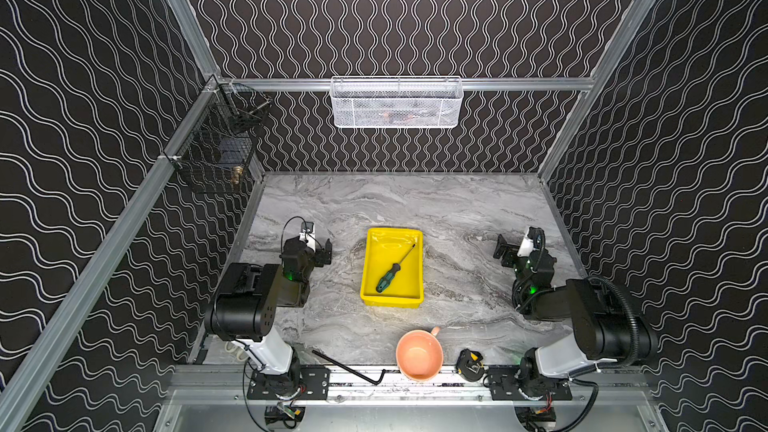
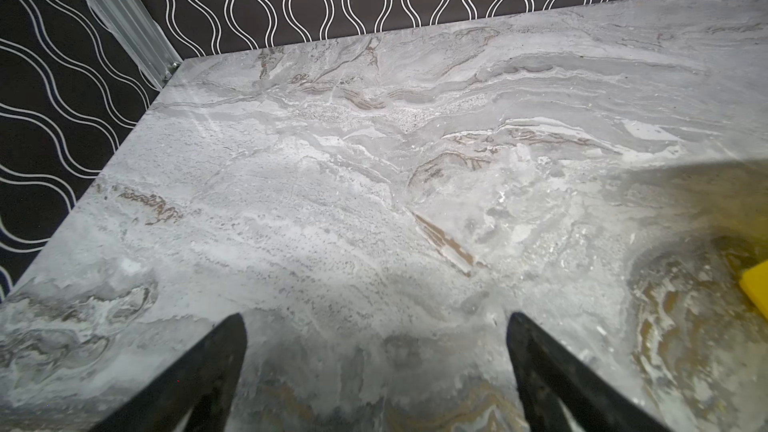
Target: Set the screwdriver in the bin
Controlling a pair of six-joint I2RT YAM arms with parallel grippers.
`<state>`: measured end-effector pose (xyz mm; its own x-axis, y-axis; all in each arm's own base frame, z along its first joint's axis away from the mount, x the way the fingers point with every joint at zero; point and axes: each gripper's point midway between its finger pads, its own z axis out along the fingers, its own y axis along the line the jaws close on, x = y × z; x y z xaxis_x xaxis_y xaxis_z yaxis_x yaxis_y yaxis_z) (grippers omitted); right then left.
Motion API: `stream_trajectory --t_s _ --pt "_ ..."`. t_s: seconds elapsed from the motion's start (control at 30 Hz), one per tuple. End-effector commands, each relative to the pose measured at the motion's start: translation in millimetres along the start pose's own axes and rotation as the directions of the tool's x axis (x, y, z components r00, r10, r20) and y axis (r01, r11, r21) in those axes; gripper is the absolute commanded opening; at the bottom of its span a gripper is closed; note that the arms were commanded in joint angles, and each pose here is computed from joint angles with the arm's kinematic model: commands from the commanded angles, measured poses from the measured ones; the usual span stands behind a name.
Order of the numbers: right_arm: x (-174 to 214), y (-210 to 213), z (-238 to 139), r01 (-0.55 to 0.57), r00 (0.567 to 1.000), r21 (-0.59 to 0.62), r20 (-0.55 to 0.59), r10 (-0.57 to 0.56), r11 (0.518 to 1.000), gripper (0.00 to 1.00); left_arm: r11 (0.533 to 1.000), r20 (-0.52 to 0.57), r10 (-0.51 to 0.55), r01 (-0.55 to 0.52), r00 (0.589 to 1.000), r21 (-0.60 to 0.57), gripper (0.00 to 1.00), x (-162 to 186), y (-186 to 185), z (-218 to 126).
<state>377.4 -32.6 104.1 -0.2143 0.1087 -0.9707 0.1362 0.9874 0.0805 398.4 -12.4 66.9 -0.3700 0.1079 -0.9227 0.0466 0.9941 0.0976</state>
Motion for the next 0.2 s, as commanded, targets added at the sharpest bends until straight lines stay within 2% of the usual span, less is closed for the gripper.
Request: stream_trajectory --t_s 0.0,0.17 --pt "-13.9 2.1 0.1 0.003 0.999 -0.008 0.055 -0.003 1.000 1.00 1.000 0.020 0.011 -0.011 1.000 0.007 0.99 -5.8 -1.5 1.2" --pt "-13.8 1.8 0.2 0.003 0.999 -0.007 0.054 -0.003 1.000 1.00 1.000 0.034 0.011 -0.012 0.999 0.003 0.99 -8.0 -0.8 -1.0"
